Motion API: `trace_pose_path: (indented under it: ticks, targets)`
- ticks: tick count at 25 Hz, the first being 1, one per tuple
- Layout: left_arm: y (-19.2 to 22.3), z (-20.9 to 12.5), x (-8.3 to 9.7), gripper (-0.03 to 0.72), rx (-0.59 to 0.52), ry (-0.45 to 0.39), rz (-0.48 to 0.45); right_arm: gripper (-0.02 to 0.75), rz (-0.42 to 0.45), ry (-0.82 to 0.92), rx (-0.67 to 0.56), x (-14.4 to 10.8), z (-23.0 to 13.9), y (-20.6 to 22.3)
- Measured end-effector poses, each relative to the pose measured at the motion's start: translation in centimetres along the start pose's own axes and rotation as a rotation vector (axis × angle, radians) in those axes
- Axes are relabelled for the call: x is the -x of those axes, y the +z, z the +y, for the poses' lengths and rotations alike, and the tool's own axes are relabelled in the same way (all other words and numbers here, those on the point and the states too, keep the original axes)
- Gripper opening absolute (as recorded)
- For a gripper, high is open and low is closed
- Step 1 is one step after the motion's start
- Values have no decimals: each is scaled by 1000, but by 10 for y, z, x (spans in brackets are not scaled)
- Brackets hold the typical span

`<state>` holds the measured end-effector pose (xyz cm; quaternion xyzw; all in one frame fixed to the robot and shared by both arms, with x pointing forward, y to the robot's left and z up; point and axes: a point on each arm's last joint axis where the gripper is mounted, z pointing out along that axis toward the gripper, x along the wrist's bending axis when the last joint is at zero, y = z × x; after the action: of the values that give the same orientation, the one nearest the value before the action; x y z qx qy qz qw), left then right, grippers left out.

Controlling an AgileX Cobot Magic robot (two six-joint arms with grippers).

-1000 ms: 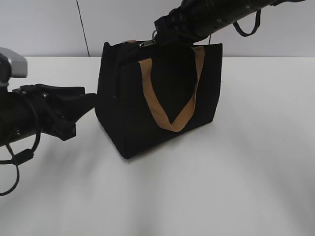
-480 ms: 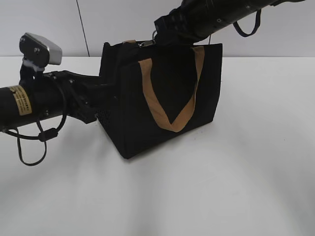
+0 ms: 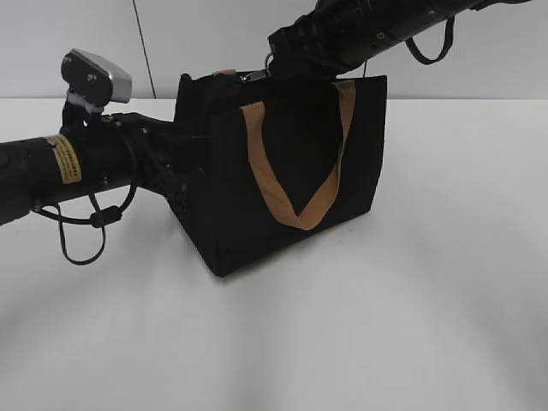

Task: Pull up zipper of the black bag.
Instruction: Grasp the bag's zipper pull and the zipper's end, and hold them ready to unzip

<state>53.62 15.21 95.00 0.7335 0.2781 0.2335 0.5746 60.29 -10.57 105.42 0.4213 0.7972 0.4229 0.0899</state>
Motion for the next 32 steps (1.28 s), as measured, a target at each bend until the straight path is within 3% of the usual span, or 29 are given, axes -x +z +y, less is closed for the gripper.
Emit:
trace_pose_path:
  ticks: [4, 9, 11, 18, 25, 32]
  targets:
    - [8, 0, -1, 237, 3, 4, -8, -15, 0, 0, 0, 0, 0, 0]
    - [9, 2, 0, 25, 6, 9, -11, -15, 1, 0, -1, 0, 0, 0]
    - [7, 5, 0, -9, -4, 20, -7, -15, 2, 1, -3, 0, 0, 0]
    - [-14, 37, 3, -13, -20, 93, 22, -15, 2, 1, -3, 0, 0, 0]
    - [-34, 46, 13, -13, -43, 57, 1, -15, 2, 0, -3, 0, 0, 0]
    - [-52, 60, 20, -13, 3, 58, 13, -15, 1, 0, 1, 0, 0, 0]
